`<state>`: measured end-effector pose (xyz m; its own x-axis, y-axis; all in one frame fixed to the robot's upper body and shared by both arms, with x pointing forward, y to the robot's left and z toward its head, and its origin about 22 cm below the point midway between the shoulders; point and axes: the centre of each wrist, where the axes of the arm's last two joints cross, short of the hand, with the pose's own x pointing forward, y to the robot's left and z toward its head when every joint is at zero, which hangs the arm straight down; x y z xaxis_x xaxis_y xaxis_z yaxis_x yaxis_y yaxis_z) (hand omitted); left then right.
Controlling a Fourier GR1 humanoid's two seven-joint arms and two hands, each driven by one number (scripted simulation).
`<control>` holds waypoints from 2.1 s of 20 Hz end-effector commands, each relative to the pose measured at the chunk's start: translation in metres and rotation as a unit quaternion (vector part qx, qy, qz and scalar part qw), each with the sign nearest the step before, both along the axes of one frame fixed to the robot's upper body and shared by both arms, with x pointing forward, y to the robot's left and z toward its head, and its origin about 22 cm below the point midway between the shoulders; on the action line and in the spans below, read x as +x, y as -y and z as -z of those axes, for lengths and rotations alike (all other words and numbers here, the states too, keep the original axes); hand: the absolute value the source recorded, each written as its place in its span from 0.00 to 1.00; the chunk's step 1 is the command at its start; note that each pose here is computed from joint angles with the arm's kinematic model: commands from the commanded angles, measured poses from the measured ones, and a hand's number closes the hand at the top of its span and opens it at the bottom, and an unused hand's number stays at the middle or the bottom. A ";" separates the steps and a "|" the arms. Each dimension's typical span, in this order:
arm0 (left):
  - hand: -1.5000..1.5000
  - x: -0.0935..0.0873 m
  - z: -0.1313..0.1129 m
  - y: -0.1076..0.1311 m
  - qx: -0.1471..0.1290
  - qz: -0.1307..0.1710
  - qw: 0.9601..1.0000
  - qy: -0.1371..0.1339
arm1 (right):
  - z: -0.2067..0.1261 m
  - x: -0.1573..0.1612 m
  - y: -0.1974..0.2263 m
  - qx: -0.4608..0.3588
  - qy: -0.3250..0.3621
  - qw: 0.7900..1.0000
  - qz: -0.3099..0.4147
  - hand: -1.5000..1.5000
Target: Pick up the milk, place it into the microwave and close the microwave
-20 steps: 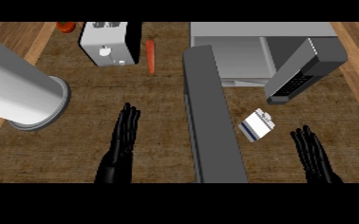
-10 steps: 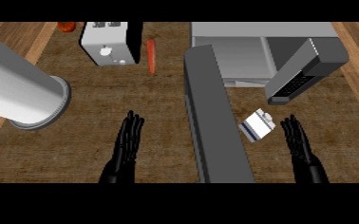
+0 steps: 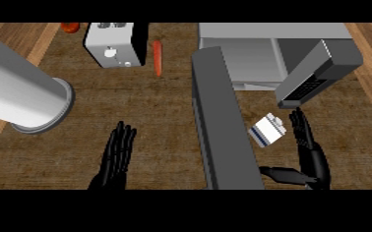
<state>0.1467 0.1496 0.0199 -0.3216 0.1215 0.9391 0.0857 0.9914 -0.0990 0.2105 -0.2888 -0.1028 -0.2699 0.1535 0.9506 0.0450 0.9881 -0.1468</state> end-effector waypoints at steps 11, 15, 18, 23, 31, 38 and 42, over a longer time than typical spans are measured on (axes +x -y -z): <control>0.00 -0.025 0.010 -0.034 -0.004 0.006 1.000 -0.011 | 0.052 0.035 -0.005 -0.034 0.014 0.999 0.036 1.00; 0.00 -0.024 0.012 -0.049 0.002 0.005 1.000 -0.010 | 0.036 0.056 0.019 -0.028 0.024 0.997 0.072 1.00; 0.00 -0.026 0.012 -0.048 -0.003 0.005 1.000 -0.012 | 0.048 0.045 0.009 -0.075 0.015 0.994 0.075 1.00; 0.00 -0.031 0.010 -0.074 0.004 0.009 1.000 -0.007 | 0.043 0.054 0.020 -0.088 -0.013 0.993 0.073 1.00; 0.00 -0.018 0.016 -0.067 -0.016 0.005 1.000 -0.006 | 0.040 0.063 0.011 -0.076 0.016 0.996 0.051 1.00; 0.00 -0.009 0.013 -0.087 -0.013 -0.002 1.000 -0.010 | 0.036 0.076 -0.015 -0.016 0.048 0.999 -0.010 1.00; 0.00 -0.042 0.024 -0.096 -0.012 -0.002 1.000 -0.007 | 0.030 0.081 -0.018 0.002 0.052 0.998 -0.024 1.00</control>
